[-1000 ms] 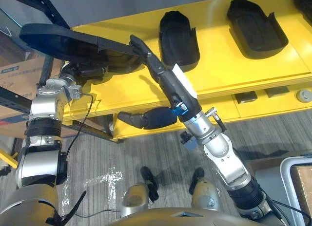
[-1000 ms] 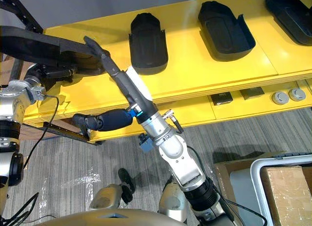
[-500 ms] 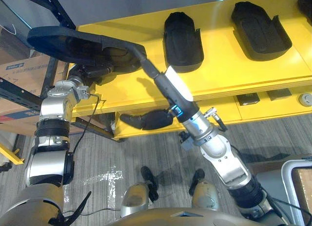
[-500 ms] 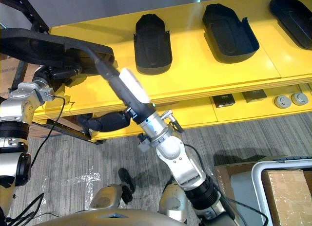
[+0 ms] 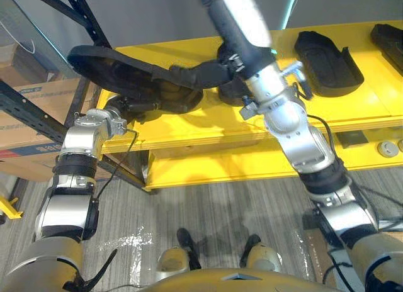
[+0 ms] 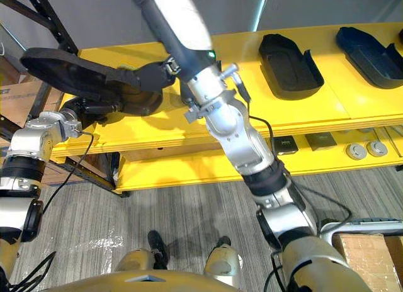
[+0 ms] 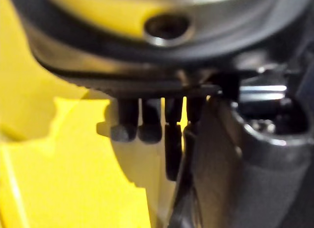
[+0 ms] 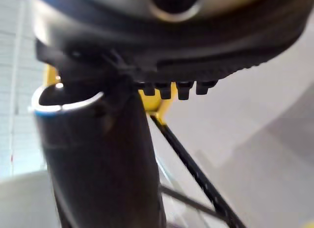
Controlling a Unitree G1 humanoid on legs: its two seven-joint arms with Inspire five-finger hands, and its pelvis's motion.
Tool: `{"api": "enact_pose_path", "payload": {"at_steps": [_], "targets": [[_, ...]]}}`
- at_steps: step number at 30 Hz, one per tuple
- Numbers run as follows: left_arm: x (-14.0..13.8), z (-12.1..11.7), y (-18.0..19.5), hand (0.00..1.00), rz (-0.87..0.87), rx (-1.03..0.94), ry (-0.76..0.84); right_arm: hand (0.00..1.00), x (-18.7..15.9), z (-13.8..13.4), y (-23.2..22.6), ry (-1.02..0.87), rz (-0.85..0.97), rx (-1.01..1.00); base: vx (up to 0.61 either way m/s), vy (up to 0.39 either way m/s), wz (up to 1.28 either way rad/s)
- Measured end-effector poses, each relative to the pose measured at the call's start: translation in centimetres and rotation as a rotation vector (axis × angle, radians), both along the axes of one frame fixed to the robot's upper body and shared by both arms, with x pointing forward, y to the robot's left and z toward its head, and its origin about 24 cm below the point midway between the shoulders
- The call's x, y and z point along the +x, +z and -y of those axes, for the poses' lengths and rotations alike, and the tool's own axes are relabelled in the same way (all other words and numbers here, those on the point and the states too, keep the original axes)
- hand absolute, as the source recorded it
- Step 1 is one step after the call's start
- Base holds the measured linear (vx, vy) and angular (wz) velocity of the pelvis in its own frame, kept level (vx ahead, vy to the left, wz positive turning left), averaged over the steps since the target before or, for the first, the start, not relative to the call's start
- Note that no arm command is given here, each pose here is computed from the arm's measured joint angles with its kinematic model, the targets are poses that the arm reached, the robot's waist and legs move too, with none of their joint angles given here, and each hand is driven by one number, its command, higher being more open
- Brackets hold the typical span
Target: Walk over and take three plastic housings, then place them on the shelf
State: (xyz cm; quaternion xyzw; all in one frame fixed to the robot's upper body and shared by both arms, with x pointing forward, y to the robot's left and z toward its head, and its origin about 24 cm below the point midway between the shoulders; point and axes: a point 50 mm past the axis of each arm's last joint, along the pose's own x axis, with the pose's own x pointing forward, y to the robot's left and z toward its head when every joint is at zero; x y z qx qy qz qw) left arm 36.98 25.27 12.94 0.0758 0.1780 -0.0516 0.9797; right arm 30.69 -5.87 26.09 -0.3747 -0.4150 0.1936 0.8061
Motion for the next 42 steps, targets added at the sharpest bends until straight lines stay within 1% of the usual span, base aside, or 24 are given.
{"api": "enact_pose_path", "payload": {"at_steps": [1,2,4,6,9,10,14,17,20,23,25,31,32,35,36,38,39,42], "targets": [[0.4,1.1,0.2,0.00,-0.003,-0.002,-0.028,1.00,1.3,-0.7,-0.7,0.034,-0.126,-0.061,-0.06,-0.009,0.20],[0.6,1.5,0.3,0.00,-0.004,0.001,-0.042,1.00,1.6,-1.0,-1.0,0.050,-0.177,-0.082,-0.06,-0.007,0.21],[1.0,2.9,0.5,0.00,-0.008,-0.005,-0.075,1.00,2.8,-2.5,-2.8,0.114,-0.369,-0.165,-0.04,-0.001,0.19],[1.1,3.1,0.3,0.00,-0.021,-0.005,-0.065,1.00,3.4,-3.2,-3.1,0.117,-0.428,-0.188,-0.02,0.007,0.16],[1.2,3.5,0.2,0.00,-0.021,-0.001,-0.052,1.00,4.2,-3.6,-1.7,0.143,-0.507,-0.208,-0.02,0.008,0.17],[1.3,3.7,0.1,0.00,-0.020,-0.004,-0.053,0.00,4.3,-3.7,-1.6,0.142,-0.512,-0.215,-0.02,0.005,0.17],[1.5,4.2,0.2,0.00,-0.014,0.005,-0.053,0.00,4.7,-3.5,-1.4,0.124,-0.551,-0.212,-0.04,0.012,0.12],[1.7,4.8,0.3,0.00,-0.015,-0.002,-0.051,0.00,5.5,-3.4,-1.2,0.046,-0.556,-0.189,-0.04,0.012,0.06],[2.2,6.5,0.7,0.00,-0.010,0.009,-0.092,0.00,6.6,-2.7,-0.6,-0.073,-0.528,-0.152,-0.03,0.010,0.02],[2.4,7.4,0.9,0.00,-0.006,0.017,-0.118,0.00,7.3,-2.4,-0.8,-0.129,-0.545,-0.100,-0.01,0.005,0.01],[2.4,8.3,0.9,0.00,-0.006,-0.001,-0.146,0.00,7.6,-2.1,-0.7,-0.172,-0.520,-0.092,0.00,0.000,0.00],[2.8,8.5,1.8,0.00,0.002,-0.008,-0.157,0.00,8.2,-1.1,-0.3,-0.207,-0.507,-0.037,0.00,-0.006,0.00],[2.8,8.4,1.8,1.00,0.003,-0.007,-0.155,0.00,8.3,-0.9,-0.3,-0.214,-0.510,-0.024,0.00,0.000,0.00],[2.9,8.4,2.1,1.00,0.014,-0.004,-0.145,0.00,8.4,-0.7,-0.2,-0.224,-0.507,0.006,0.00,0.000,0.00],[3.3,8.5,3.2,1.00,0.044,0.003,-0.131,0.00,8.6,-0.3,0.1,-0.240,-0.510,0.048,0.00,0.000,0.00],[3.5,8.3,4.1,1.00,0.077,0.004,-0.115,0.00,8.9,0.1,0.4,-0.242,-0.529,0.102,-0.02,-0.011,0.01],[3.8,8.0,5.5,1.00,0.128,0.010,-0.100,0.00,9.1,0.8,1.2,-0.249,-0.544,0.163,0.00,0.000,0.00],[3.9,7.4,6.9,1.00,0.196,0.025,-0.075,0.00,9.5,1.7,1.2,-0.247,-0.591,0.255,0.00,0.000,0.00]]}}
